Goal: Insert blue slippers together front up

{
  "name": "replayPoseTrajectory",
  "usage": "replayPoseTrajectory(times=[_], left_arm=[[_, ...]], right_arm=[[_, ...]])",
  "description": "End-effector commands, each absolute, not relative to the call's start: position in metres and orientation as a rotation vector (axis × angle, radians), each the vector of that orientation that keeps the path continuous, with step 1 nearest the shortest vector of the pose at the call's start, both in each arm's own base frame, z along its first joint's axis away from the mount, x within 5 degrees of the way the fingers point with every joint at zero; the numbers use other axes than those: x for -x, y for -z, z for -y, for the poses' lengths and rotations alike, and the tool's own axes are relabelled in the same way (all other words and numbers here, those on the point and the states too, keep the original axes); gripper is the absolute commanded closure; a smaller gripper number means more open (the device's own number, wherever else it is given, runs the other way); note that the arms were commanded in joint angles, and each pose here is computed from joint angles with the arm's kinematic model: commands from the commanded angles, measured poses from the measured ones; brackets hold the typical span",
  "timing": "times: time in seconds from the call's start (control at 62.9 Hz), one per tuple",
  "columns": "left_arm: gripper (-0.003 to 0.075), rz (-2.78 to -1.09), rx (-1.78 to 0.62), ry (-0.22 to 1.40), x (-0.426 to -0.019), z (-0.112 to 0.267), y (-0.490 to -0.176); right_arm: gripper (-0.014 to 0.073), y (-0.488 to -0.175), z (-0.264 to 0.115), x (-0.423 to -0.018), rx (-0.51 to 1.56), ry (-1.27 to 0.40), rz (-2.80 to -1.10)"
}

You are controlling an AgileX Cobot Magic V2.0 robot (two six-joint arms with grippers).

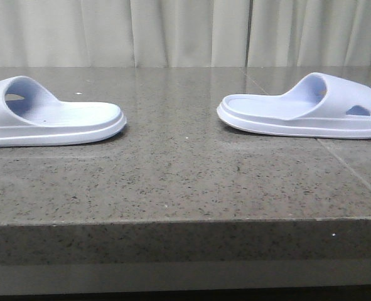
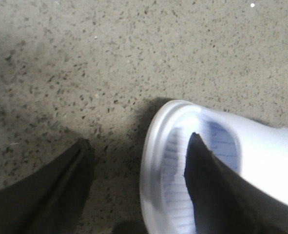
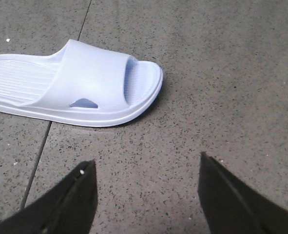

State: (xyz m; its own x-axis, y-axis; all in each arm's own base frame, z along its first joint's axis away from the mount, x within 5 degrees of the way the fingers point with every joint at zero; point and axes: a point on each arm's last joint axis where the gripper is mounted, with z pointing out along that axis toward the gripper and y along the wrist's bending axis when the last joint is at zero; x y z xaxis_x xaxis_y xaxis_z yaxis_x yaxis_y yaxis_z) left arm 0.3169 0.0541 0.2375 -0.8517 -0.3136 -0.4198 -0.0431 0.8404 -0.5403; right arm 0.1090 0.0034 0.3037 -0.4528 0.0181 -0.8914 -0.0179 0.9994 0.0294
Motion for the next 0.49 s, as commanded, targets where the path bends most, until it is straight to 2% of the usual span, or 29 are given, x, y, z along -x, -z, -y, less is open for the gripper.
replayPoseTrajectory(times=[0.0,0.159,0.239,0.35,0.477], left_arm=[[0.0302,-2.475,0.212,0.76,-0.321,-0.044,-0.248],[0.0307,-2.504,0.153,0.794,-0.324,-0.032,-0.243],[0.0348,-2.519,0.123,0.818,-0.323,-0.026,-0.243],[0.0443,-2.522,0.111,0.826,-0.322,-0.026,-0.243],[0.0595,-2.521,0.109,0.823,-0.322,-0.026,-0.243]], right_arm=[[0.0119,-0.321,-0.003,-0.114,0.012,-0.03,-1.933],[0.0119,-0.321,-0.003,-0.113,0.012,-0.03,-1.934],[0.0119,-0.321,-0.003,-0.113,0.012,-0.03,-1.934],[0.0119,-0.321,-0.003,-0.113,0.012,-0.03,-1.934],[0.0119,-0.321,-0.003,-0.113,0.012,-0.03,-1.934]])
